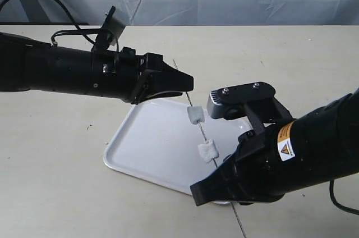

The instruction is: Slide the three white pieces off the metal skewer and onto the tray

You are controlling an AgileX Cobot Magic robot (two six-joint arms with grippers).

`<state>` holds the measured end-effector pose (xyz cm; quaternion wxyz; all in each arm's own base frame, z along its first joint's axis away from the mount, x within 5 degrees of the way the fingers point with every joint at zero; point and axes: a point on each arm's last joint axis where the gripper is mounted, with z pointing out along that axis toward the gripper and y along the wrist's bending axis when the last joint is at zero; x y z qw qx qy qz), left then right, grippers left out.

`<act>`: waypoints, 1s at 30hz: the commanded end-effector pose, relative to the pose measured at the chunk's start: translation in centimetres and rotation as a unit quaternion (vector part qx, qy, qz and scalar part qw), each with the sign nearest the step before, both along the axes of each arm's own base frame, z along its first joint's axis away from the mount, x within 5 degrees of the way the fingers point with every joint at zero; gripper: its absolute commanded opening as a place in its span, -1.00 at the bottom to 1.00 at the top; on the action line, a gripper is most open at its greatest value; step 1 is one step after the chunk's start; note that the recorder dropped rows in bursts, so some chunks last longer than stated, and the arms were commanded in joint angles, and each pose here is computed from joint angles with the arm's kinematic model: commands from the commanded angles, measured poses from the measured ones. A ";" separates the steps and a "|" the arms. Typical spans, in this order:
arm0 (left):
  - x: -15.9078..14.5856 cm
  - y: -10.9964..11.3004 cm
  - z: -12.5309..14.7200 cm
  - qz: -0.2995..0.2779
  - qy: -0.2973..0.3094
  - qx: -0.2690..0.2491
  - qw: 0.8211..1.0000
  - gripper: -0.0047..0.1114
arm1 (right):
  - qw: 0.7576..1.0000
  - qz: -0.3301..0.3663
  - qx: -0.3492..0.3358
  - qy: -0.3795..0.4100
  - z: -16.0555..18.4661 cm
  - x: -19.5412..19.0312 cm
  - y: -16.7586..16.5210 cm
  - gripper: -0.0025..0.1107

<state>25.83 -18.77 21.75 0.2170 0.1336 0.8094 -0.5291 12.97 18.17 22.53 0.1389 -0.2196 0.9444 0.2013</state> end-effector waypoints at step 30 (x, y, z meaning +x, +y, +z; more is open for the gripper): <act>-0.2 -0.5 1.1 -0.032 -0.004 -0.041 0.999 -0.92 | 1.000 0.005 -0.013 0.001 -1.2 -0.5 -0.7 -0.97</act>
